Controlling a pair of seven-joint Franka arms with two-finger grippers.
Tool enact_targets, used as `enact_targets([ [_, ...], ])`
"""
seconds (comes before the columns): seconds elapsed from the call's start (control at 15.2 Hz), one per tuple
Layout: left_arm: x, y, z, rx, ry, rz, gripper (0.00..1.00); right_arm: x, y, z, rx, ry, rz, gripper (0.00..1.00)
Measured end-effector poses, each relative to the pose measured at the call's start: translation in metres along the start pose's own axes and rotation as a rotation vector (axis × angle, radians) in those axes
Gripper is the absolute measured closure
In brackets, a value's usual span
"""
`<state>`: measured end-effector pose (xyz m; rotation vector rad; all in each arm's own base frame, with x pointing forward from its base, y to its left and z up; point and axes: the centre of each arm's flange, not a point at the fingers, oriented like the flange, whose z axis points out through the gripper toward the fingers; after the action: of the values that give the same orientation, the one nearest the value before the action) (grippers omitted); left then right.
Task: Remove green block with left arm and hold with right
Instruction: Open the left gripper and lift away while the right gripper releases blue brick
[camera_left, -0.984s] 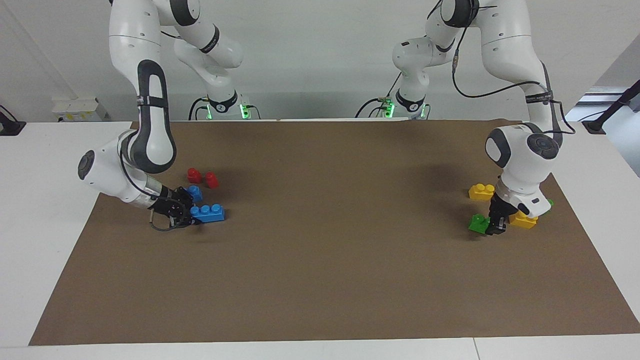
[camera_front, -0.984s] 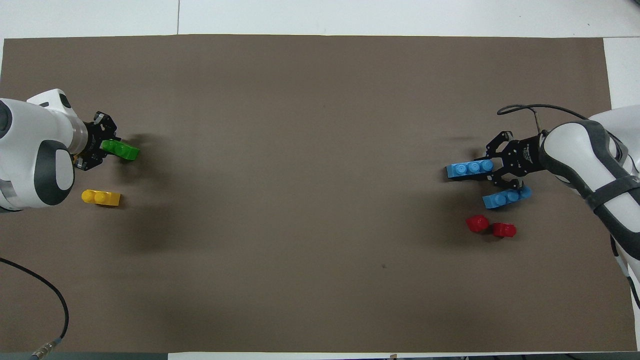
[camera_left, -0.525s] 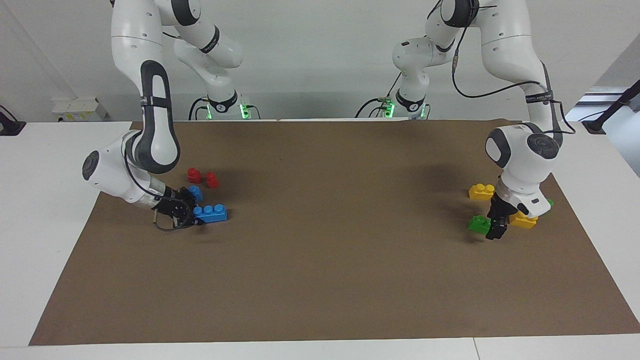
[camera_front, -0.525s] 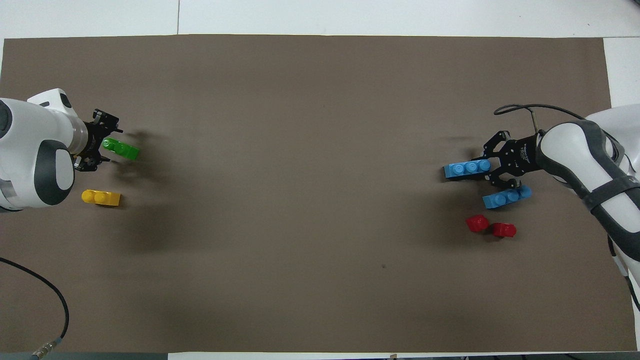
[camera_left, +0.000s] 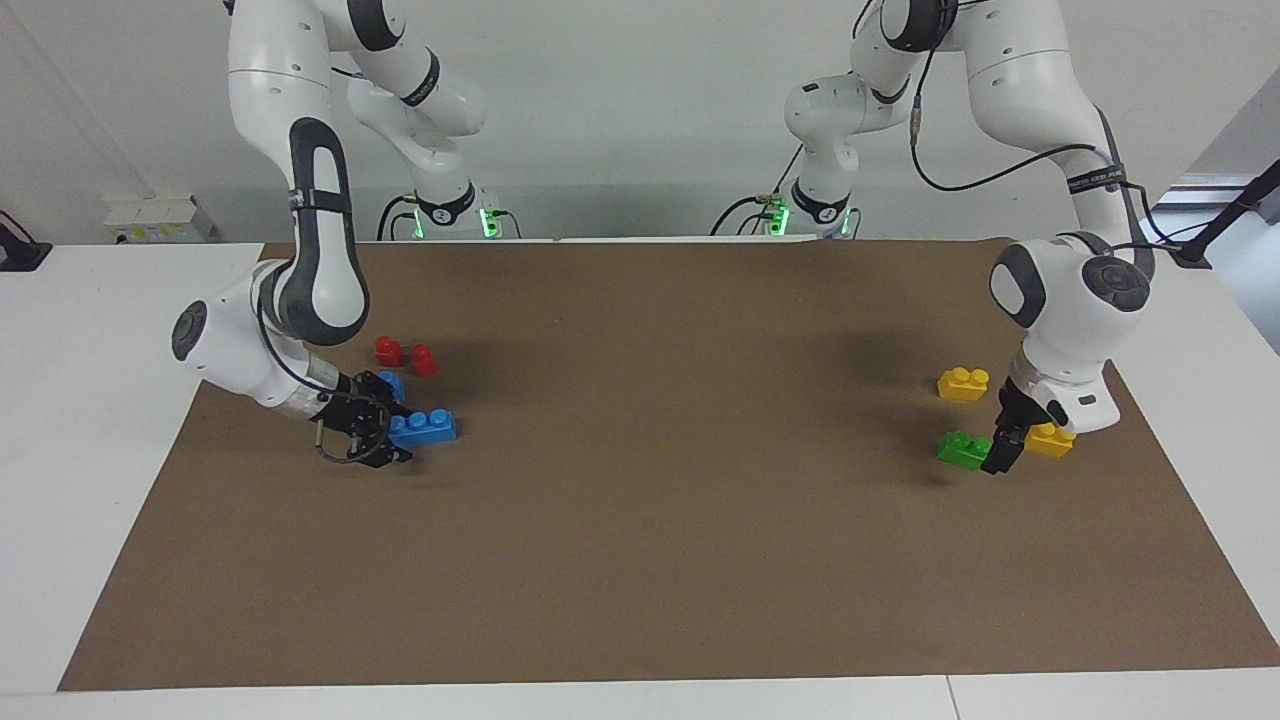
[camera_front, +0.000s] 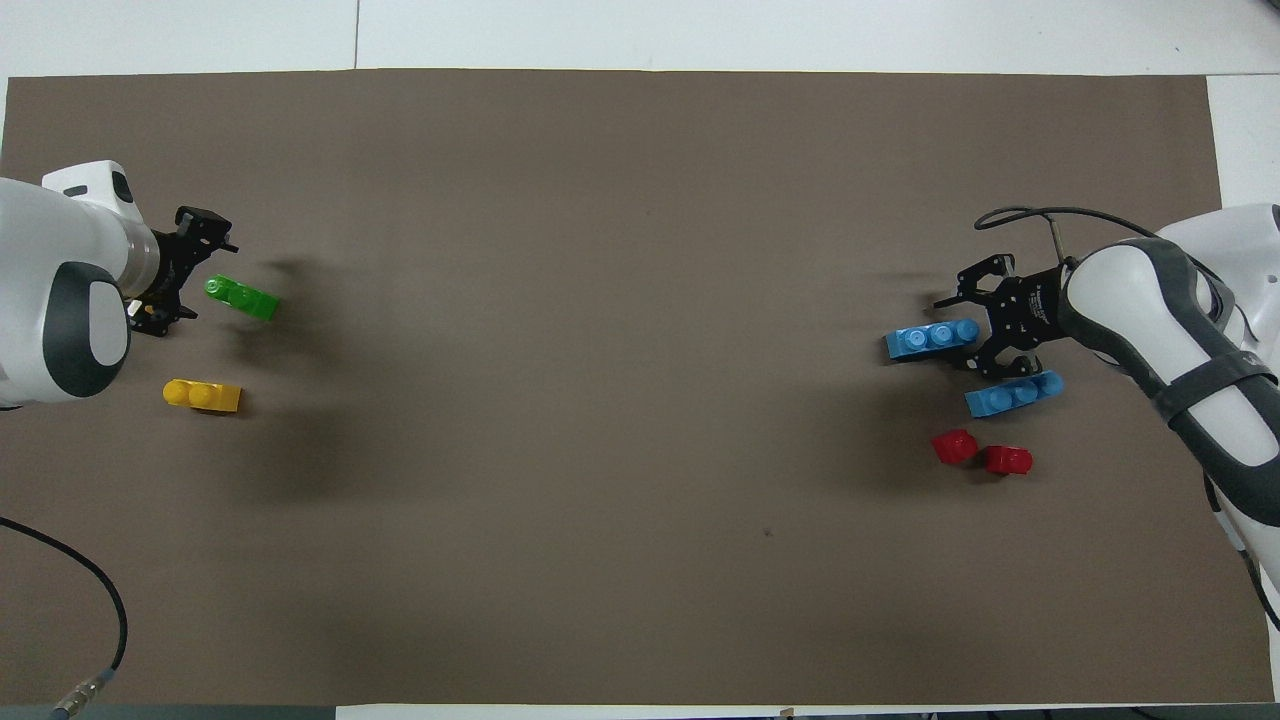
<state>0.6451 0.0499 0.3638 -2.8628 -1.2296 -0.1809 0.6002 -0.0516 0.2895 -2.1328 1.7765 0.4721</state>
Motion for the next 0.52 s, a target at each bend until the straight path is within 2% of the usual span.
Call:
enact_targets([
  [0.26,-0.011,0.005,-0.035,0.043,0.018,0.205,0.0,-0.012,-0.015,-0.034,-0.005,0.046,-0.07,0.2],
  [0.39,-0.016,0.005,-0.051,0.053,0.014,0.304,0.0,-0.022,-0.021,-0.06,-0.023,0.093,-0.125,0.1],
  [0.52,-0.021,0.003,-0.066,0.066,0.003,0.413,0.0,-0.039,-0.027,-0.092,-0.045,0.138,-0.181,0.06],
])
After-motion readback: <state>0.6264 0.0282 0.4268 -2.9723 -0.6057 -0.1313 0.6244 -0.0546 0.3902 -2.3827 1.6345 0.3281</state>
